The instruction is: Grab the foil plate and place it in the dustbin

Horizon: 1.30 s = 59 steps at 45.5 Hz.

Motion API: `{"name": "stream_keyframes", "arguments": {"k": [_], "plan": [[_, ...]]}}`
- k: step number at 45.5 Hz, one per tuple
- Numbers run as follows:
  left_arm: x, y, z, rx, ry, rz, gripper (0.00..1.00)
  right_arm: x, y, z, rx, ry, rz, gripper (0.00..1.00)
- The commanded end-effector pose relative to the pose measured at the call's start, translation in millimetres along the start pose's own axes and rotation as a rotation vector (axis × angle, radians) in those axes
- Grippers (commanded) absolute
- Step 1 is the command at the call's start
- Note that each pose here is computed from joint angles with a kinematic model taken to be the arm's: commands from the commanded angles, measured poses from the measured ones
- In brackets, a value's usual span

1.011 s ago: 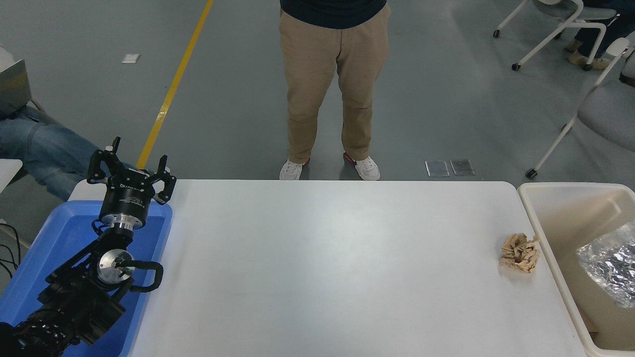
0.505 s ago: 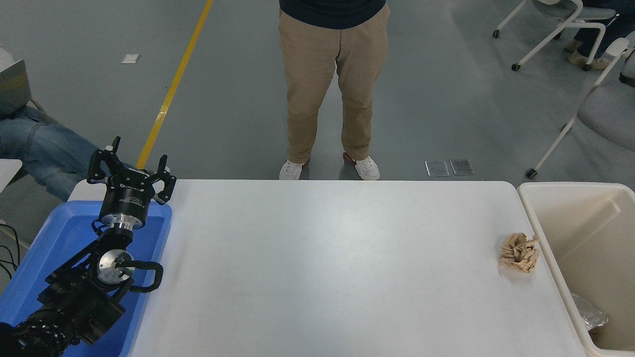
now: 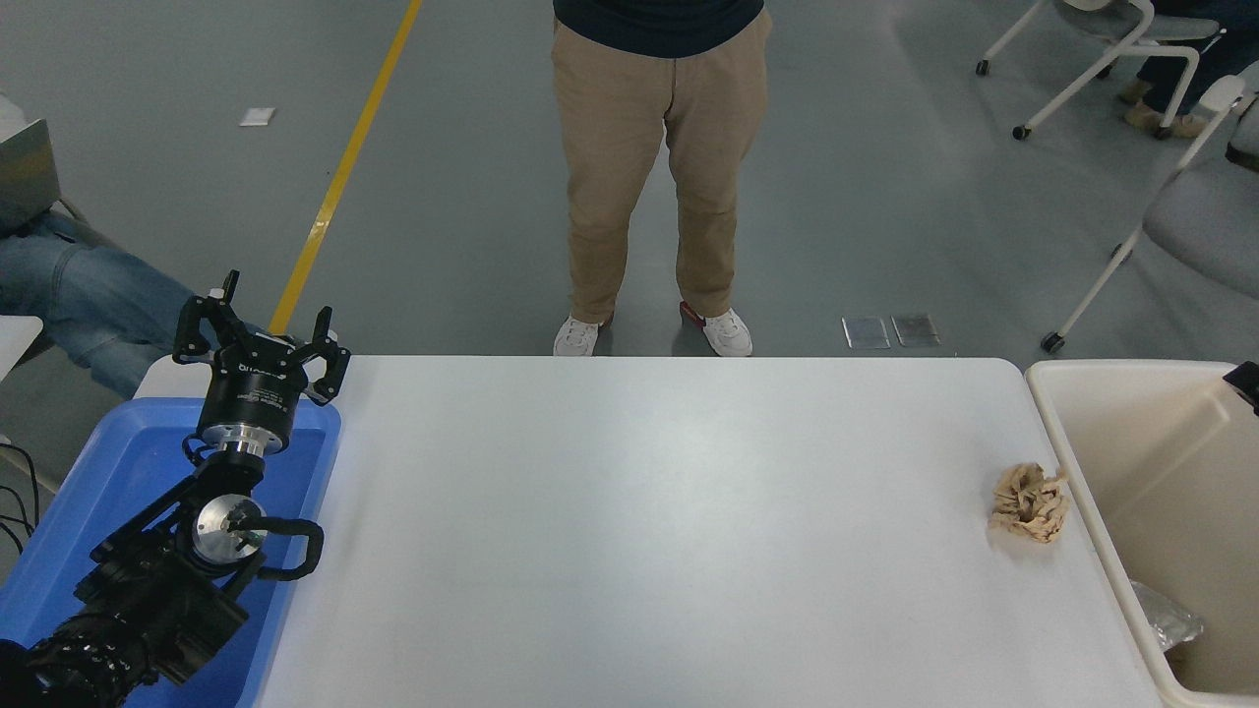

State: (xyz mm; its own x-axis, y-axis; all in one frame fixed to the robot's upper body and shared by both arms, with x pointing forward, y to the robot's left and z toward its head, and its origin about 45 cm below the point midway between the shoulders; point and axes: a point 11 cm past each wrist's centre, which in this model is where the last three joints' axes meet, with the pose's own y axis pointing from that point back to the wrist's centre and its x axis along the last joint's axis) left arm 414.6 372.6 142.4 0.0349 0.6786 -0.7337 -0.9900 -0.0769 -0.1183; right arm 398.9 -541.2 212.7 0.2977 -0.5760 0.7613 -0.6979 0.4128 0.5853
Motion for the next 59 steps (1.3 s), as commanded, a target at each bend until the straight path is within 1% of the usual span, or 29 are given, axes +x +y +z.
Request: {"name": "stream_keyframes", "arguments": {"k": [1, 11, 22, 32, 45, 53, 59], "plan": [[0.0, 0.0, -0.1, 0.001, 0.000, 0.000, 0.99, 17.9, 17.5, -97.8, 0.160, 0.138, -0.086, 1.00], [-0.1, 0.0, -0.2, 0.002, -0.001, -0.001, 0.99, 0.0, 44.8, -177.4, 0.262, 0.272, -0.180, 1.00], [0.0, 0.0, 0.1, 0.000, 0.000, 0.000, 0.99, -23.3, 96.7, -233.3, 0.326, 0.387, -0.366, 1.00], [0.0, 0.0, 0.1, 0.000, 0.000, 0.000, 0.99, -42.5, 151.3, -231.9, 0.313, 0.507, -0.539, 1.00], [0.0, 0.0, 0.1, 0.000, 0.000, 0.000, 0.99, -35.8, 209.8, -213.3, 0.313, 0.514, -0.635, 1.00], [0.0, 0.0, 0.1, 0.000, 0.000, 0.000, 0.99, -39.9, 255.8, -210.8, 0.340, 0.538, -0.731, 1.00], [0.0, 0.0, 0.1, 0.000, 0.000, 0.000, 0.99, -40.7, 278.8, -211.8, 0.350, 0.560, -0.809, 1.00]]}}
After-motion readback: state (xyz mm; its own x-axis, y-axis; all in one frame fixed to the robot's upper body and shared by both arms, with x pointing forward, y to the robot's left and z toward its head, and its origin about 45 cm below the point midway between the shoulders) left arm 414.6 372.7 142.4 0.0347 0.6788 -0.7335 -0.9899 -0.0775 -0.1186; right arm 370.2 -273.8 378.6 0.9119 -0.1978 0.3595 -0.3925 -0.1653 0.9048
